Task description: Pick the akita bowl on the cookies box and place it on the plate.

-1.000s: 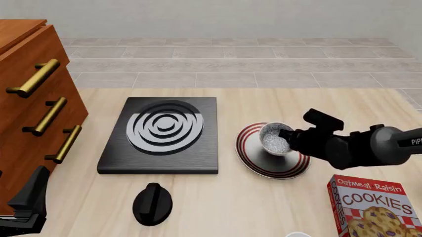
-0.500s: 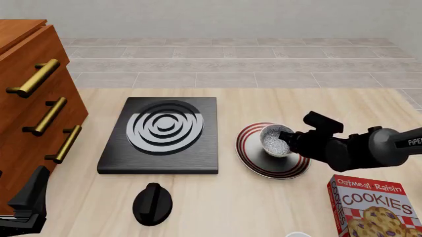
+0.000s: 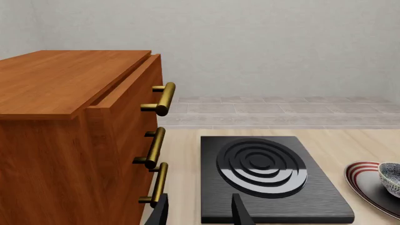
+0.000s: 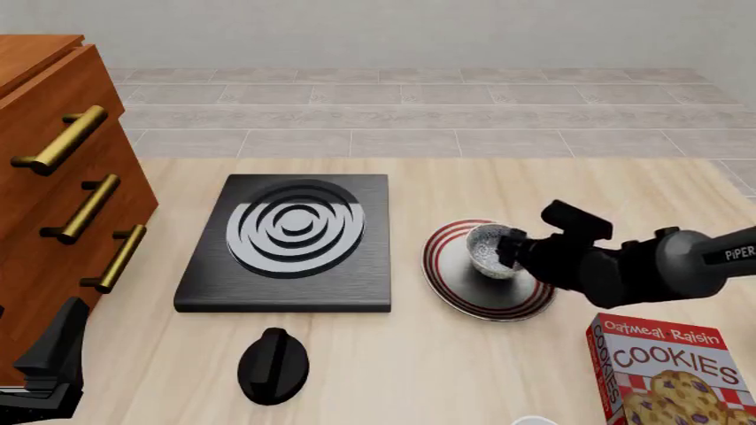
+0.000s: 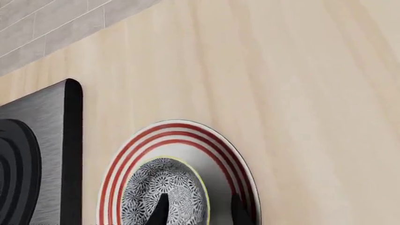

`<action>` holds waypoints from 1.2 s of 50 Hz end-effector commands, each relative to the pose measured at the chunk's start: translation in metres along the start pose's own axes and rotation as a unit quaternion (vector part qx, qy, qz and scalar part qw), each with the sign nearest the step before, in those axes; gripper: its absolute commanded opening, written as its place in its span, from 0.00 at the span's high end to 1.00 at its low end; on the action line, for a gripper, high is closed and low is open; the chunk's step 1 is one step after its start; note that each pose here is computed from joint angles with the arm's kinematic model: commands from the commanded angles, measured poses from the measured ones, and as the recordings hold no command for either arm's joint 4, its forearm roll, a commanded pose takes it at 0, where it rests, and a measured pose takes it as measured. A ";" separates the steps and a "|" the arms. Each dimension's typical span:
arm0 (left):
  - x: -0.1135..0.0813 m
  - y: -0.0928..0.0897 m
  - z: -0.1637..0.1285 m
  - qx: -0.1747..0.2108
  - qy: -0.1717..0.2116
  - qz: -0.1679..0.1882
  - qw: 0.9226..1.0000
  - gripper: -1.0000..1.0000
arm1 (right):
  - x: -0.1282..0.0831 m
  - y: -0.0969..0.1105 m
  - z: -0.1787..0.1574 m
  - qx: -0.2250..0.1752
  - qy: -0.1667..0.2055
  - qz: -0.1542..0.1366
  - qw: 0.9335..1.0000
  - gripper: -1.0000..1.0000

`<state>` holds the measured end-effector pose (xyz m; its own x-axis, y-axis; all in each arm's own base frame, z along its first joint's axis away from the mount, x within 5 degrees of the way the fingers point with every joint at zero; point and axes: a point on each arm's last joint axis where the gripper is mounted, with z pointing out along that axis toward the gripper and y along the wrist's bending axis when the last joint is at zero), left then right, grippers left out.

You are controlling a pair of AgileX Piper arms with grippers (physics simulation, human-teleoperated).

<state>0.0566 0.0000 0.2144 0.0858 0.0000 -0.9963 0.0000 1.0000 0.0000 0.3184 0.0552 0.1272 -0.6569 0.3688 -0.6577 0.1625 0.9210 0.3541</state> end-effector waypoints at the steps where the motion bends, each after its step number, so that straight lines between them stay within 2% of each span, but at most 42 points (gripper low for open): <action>1: 0.000 0.000 0.000 0.000 0.000 0.000 1.000 0.00 | 0.002 0.003 0.000 -0.004 0.004 -0.001 1.000 0.00; 15: 0.000 0.000 0.000 0.000 0.000 0.000 1.000 0.00 | -0.002 0.006 -0.010 -0.009 -0.004 0.000 1.000 0.00; 22: 0.000 0.000 0.000 0.000 0.000 0.000 1.000 0.00 | -0.016 0.006 -0.032 -0.011 -0.025 -0.005 1.000 0.00; 28: 0.000 0.000 0.000 0.000 0.000 0.000 1.000 0.00 | -0.037 0.004 -0.074 -0.013 -0.065 -0.008 0.998 0.00; 35: 0.000 0.000 0.000 0.000 0.000 0.000 1.000 0.00 | -0.047 0.012 -0.119 -0.028 -0.093 -0.017 0.995 0.00; 39: 0.000 0.000 0.000 0.000 0.000 0.000 1.000 0.00 | -0.052 0.016 -0.149 -0.037 -0.113 -0.032 0.992 0.00; 46: 0.000 0.000 0.000 0.000 0.000 0.000 1.000 0.00 | -0.049 0.022 -0.194 -0.060 -0.136 -0.040 0.988 0.00; 55: 0.000 0.000 0.000 0.000 0.000 0.000 1.000 0.00 | -0.043 0.021 -0.227 -0.071 -0.156 -0.046 0.984 0.00; 56: 0.000 0.000 0.000 0.000 0.000 0.000 1.000 0.00 | -0.039 0.020 -0.234 -0.074 -0.159 -0.054 0.983 0.00; 60: 0.000 0.000 0.000 0.000 0.000 0.000 1.000 0.00 | -0.032 0.018 -0.242 -0.079 -0.161 -0.050 0.983 0.00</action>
<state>0.0566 0.0000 0.2144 0.0858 0.0000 -0.9963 0.0000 1.0000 0.0000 0.2001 0.0324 0.3018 -0.4284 0.3265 -0.8425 0.0084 0.9338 0.3577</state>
